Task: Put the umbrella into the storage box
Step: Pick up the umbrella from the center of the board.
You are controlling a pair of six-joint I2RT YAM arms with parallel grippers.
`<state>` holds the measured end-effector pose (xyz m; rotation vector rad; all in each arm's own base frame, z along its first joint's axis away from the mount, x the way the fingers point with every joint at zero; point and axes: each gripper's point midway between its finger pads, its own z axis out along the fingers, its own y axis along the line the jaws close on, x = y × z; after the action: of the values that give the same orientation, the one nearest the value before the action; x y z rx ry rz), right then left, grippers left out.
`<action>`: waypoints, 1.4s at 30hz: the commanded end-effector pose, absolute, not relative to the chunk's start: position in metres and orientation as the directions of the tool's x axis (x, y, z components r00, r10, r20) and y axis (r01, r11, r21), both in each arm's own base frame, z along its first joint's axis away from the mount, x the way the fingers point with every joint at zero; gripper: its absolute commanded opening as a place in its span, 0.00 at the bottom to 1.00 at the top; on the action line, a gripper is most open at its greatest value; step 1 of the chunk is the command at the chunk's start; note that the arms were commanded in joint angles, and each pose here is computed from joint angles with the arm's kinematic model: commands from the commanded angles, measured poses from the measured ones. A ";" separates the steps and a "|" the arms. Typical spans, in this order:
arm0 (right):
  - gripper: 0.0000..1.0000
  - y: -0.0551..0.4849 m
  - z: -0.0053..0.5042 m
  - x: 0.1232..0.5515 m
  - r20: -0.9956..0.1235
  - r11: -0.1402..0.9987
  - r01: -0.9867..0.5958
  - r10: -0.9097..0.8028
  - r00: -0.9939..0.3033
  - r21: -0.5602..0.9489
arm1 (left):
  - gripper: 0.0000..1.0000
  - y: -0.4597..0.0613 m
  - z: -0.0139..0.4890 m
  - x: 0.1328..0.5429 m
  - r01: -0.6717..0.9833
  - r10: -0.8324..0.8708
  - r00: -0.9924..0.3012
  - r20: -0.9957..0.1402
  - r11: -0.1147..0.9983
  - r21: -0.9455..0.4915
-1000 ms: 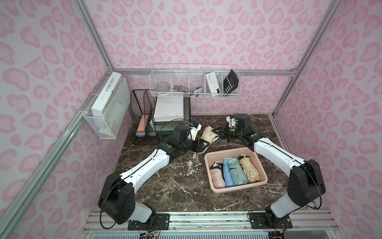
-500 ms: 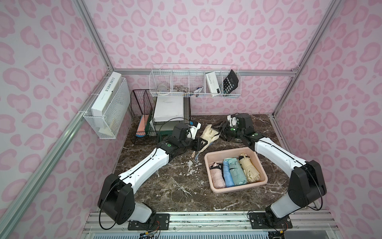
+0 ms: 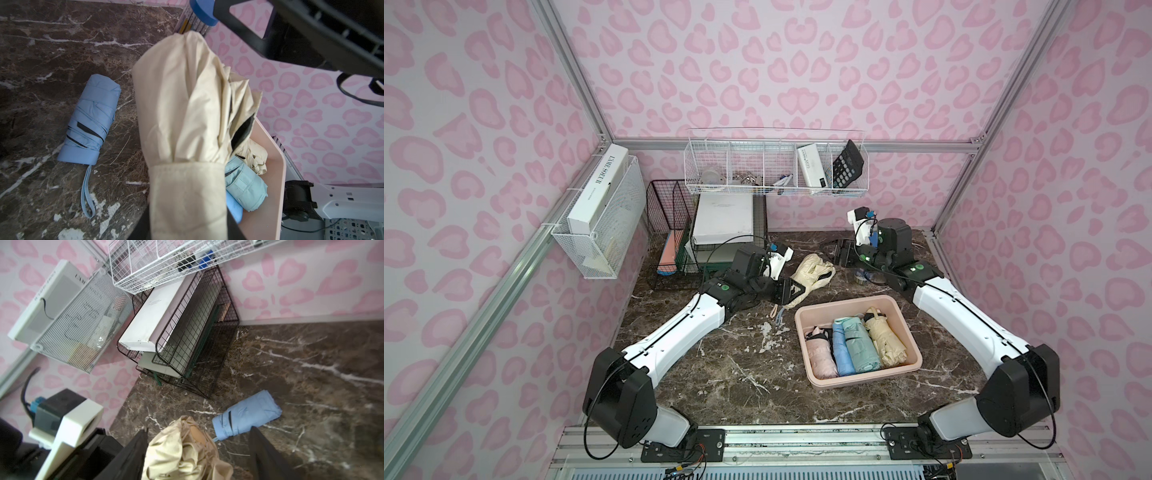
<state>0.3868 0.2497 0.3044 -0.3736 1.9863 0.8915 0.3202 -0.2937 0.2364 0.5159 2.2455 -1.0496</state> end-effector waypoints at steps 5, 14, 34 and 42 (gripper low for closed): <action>0.72 0.236 0.328 0.349 -0.945 0.596 -0.776 -0.326 0.002 -0.208 | 0.22 -0.298 0.246 0.315 0.610 0.116 -0.721 -0.683 0.574 -0.547; 0.85 0.248 0.295 0.301 -0.688 0.237 -0.765 -0.640 0.342 -0.600 | 0.22 -0.304 0.250 0.306 0.637 0.154 -0.722 -0.674 0.528 -0.562; 0.85 0.280 0.247 0.286 -0.243 -0.181 -0.594 -0.790 0.562 -0.784 | 0.22 -0.317 0.249 0.276 0.705 0.293 -0.695 -0.657 0.459 -0.541; 0.76 0.288 0.239 0.282 -0.213 -0.229 -0.586 -0.781 0.587 -0.778 | 0.22 -0.317 0.253 0.270 0.717 0.307 -0.685 -0.660 0.442 -0.539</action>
<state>0.2802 0.2884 0.2376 -1.9228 1.0986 -0.2544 0.2717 -0.3130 0.2383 0.8136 2.2950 -1.1324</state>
